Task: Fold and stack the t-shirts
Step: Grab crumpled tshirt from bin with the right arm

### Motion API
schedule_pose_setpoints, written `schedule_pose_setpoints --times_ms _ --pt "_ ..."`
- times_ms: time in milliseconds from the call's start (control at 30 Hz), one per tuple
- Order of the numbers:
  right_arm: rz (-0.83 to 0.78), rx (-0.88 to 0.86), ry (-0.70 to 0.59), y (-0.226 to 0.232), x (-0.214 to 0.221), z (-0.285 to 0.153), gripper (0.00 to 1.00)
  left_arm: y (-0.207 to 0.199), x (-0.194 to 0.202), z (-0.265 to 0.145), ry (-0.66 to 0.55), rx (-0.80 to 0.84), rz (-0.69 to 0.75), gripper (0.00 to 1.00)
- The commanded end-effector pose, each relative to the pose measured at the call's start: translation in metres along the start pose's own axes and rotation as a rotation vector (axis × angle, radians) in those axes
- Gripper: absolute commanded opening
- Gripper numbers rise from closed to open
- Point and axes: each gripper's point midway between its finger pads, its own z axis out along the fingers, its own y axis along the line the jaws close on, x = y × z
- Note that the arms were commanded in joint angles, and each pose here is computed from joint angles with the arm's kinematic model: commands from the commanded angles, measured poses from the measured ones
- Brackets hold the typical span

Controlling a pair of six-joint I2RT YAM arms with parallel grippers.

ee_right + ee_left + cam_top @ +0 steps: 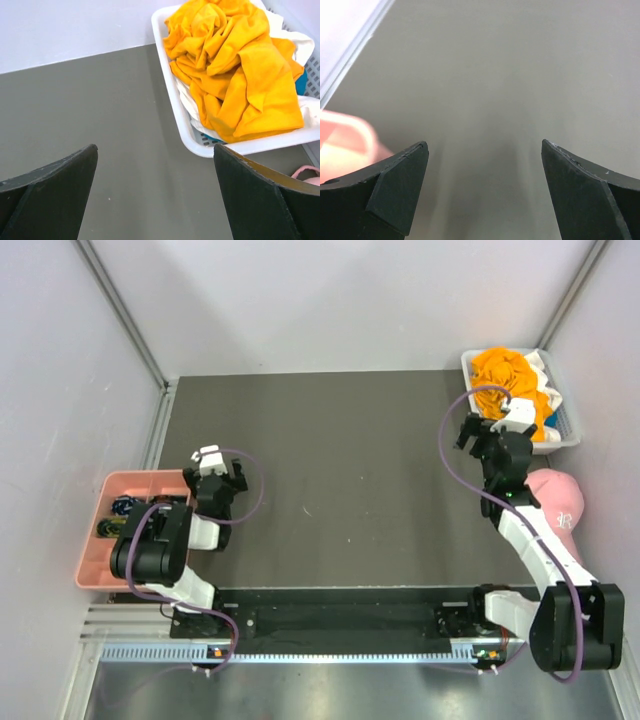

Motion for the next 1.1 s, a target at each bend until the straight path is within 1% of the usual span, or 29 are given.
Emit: schedule_pose_setpoints --times_ms 0,33,67,100,167,233,267,333,367,400,433,467,500,533,567,600,667,700,733,767,833,900,933,967,1000,1067 --pt "0.055 0.024 -0.014 0.003 -0.029 0.001 0.99 -0.017 -0.033 0.006 -0.059 0.029 0.047 0.99" --pt "0.055 0.033 -0.017 0.002 -0.033 0.002 0.99 -0.015 -0.035 0.006 -0.060 0.016 0.045 0.99" --pt "0.050 0.037 -0.014 0.003 -0.039 0.004 0.99 -0.014 -0.035 0.005 -0.034 0.015 0.054 0.99" --pt "0.039 0.041 -0.007 0.003 -0.042 0.006 0.99 -0.016 -0.043 0.007 -0.038 0.017 0.054 0.99" --pt "0.024 0.078 0.033 -0.002 -0.044 0.014 0.99 -0.020 -0.049 0.006 -0.023 0.022 0.066 0.99" --pt "0.022 0.116 0.060 -0.006 -0.044 0.018 0.99 -0.030 -0.068 0.008 -0.062 0.062 0.052 0.99" --pt "0.024 0.128 0.056 -0.007 -0.053 0.022 0.99 -0.034 -0.079 0.008 -0.081 0.080 0.043 0.99" --pt "0.018 0.198 0.131 -0.016 -0.038 0.027 0.99 -0.042 -0.097 0.012 -0.091 0.101 0.000 0.99" --pt "0.021 0.219 0.122 -0.018 -0.049 0.029 0.99 -0.052 -0.102 0.014 -0.083 0.143 -0.010 0.99" --pt "0.004 0.253 0.174 -0.023 -0.039 0.031 0.99 -0.060 -0.113 0.019 -0.063 0.162 -0.038 0.99" --pt "-0.003 0.310 0.174 -0.032 -0.042 0.031 0.99 -0.066 -0.115 0.022 -0.039 0.183 -0.050 0.99" --pt "-0.007 0.324 0.164 -0.033 -0.053 0.032 0.99 -0.074 -0.112 0.027 0.003 0.207 -0.064 0.99" --pt "-0.036 0.326 0.168 -0.035 -0.054 0.033 0.99 -0.083 -0.132 0.033 0.006 0.227 -0.098 0.99" --pt "-0.046 0.327 0.158 -0.035 -0.057 0.036 0.99 -0.086 -0.117 0.035 0.094 0.229 -0.087 0.99" --pt "-0.048 0.343 0.145 -0.037 -0.061 0.037 0.99 -0.093 -0.110 0.039 0.137 0.242 -0.078 0.99" --pt "-0.042 0.358 0.137 -0.039 -0.063 0.037 0.99 -0.105 -0.116 0.040 0.128 0.284 -0.030 0.99" --pt "-0.054 0.371 0.113 -0.041 -0.073 0.041 0.99 -0.110 -0.110 0.040 0.132 0.273 0.033 0.99" --pt "-0.058 0.379 0.112 -0.042 -0.075 0.043 0.99 -0.114 -0.108 0.036 0.129 0.261 0.068 0.99" --pt "-0.068 0.398 0.131 -0.045 -0.073 0.045 0.99 -0.116 -0.107 0.033 0.125 0.255 0.073 0.99" --pt "-0.064 0.407 0.137 -0.046 -0.079 0.054 0.99 -0.119 -0.108 0.030 0.114 0.259 0.072 0.99" --pt "-0.052 0.424 0.169 -0.053 -0.078 0.063 0.99 -0.135 -0.100 0.021 0.125 0.316 0.042 0.99" --pt "-0.047 0.408 0.216 -0.049 -0.073 0.079 0.99 -0.148 -0.092 0.011 0.152 0.333 -0.014 0.99" --pt "-0.038 0.414 0.236 -0.061 -0.071 0.085 0.99 -0.156 -0.089 0.005 0.170 0.356 -0.036 0.99" --pt "-0.044 0.407 0.254 -0.061 -0.069 0.095 0.99 -0.164 -0.086 -0.002 0.186 0.383 -0.067 0.99" --pt "-0.045 0.401 0.263 -0.062 -0.068 0.100 0.99 -0.178 -0.077 -0.013 0.199 0.415 -0.063 0.99" --pt "-0.038 0.371 0.266 -0.064 -0.073 0.111 0.99 -0.187 -0.071 -0.028 0.205 0.423 -0.054 0.99"
